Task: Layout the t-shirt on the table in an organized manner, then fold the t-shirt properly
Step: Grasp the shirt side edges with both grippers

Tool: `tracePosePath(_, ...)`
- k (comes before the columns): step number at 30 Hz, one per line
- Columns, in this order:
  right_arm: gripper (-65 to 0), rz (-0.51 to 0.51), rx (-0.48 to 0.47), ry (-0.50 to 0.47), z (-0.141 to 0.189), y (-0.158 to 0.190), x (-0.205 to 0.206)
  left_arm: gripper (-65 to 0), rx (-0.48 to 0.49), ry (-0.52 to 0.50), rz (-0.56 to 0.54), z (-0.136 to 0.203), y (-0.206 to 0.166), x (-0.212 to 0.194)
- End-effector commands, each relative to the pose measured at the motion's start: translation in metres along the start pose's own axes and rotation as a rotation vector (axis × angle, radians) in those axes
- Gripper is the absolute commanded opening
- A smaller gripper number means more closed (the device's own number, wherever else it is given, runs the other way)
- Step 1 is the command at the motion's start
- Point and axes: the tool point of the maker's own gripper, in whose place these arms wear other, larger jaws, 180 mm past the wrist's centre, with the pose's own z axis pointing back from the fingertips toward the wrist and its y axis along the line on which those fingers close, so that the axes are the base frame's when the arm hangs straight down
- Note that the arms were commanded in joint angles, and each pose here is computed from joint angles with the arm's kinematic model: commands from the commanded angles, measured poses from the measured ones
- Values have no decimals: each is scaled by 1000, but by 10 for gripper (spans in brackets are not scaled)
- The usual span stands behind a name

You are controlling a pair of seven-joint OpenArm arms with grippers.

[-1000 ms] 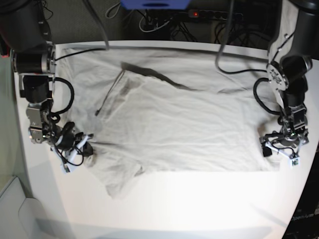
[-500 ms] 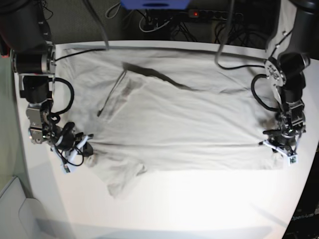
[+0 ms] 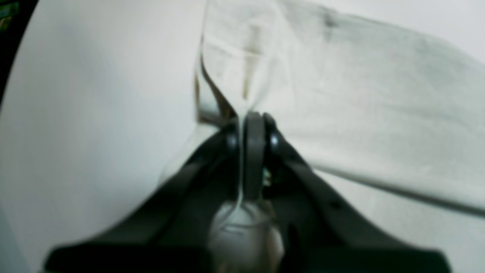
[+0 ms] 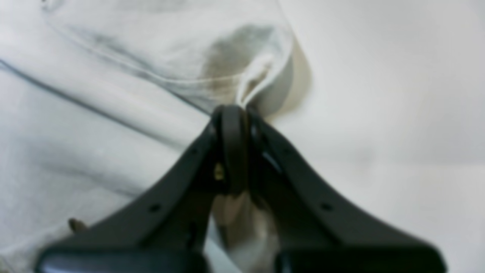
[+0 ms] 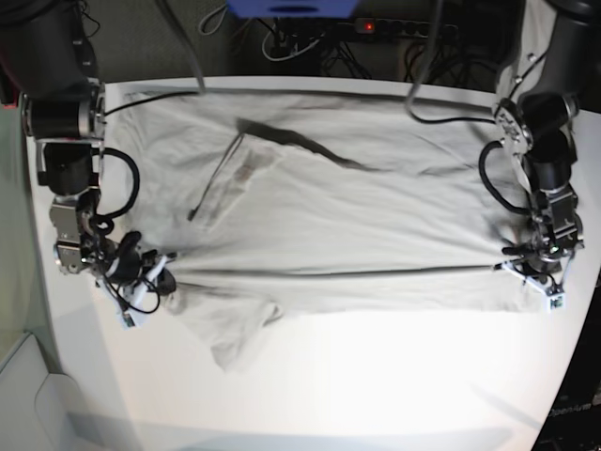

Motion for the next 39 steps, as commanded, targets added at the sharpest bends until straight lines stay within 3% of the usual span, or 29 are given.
tracePosePath(1, -648, 26, -6, -46, 6, -7, 22, -648, 34, -92, 1, 6, 10, 37)
tracePosePath(16, -648, 26, -3, -48, 5, -6, 23, -638, 43, -104, -11, 9, 9, 42)
tracePosePath(18, -648, 26, -3, -48, 5, -6, 23, -593, 46, -106, -13, 9, 10, 44)
tracePosePath(25, -648, 26, -6, -47, 6, -7, 23, -157, 54, -42, -16, 9, 14, 27)
tracePosePath(28, -648, 28, -8, -46, 6, -8, 23, -36, 57, -51, -18, 8, 16, 27)
tracePosePath(34, -648, 29, -8, -47, 6, -8, 23, -21, 57, -110, -18, 9, 17, 36)
tracePosePath(39, -648, 29, -8, -47, 6, -8, 23, -23, 38, -52, -3, 2, 12, 16)
